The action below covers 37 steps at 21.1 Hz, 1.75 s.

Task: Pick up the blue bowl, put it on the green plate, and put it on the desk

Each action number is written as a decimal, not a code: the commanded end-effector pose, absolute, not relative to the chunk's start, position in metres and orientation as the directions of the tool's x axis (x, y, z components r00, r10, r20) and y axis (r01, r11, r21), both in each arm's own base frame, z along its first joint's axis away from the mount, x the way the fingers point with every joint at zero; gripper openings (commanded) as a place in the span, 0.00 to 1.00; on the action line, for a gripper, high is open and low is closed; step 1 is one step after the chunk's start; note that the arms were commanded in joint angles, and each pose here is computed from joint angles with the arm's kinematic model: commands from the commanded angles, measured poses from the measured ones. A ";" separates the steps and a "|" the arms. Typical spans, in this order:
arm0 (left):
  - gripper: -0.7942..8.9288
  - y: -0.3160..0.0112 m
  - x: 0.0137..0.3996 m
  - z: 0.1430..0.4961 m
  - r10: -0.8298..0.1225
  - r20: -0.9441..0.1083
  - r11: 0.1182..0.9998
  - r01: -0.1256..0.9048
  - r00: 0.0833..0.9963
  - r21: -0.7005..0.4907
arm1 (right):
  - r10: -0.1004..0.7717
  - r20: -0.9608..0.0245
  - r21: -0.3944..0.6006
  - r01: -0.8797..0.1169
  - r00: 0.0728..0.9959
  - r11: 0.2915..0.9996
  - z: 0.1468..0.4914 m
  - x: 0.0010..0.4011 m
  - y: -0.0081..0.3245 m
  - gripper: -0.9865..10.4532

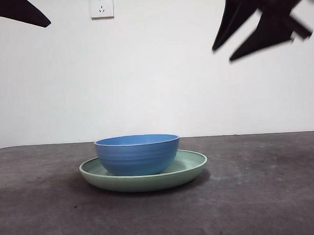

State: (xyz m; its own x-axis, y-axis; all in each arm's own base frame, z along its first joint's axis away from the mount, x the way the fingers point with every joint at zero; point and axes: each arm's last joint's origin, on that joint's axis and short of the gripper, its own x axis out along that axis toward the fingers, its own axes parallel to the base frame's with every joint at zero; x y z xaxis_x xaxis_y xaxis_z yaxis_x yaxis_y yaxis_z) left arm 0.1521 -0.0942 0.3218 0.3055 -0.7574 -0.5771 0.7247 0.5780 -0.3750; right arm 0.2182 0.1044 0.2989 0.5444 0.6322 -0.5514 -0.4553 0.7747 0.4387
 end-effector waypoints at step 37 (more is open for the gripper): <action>0.35 -0.095 0.152 0.322 -0.757 -0.585 0.568 0.736 0.291 -0.369 | 0.699 -0.652 0.423 -0.623 0.294 0.657 0.320 0.126 0.071 0.25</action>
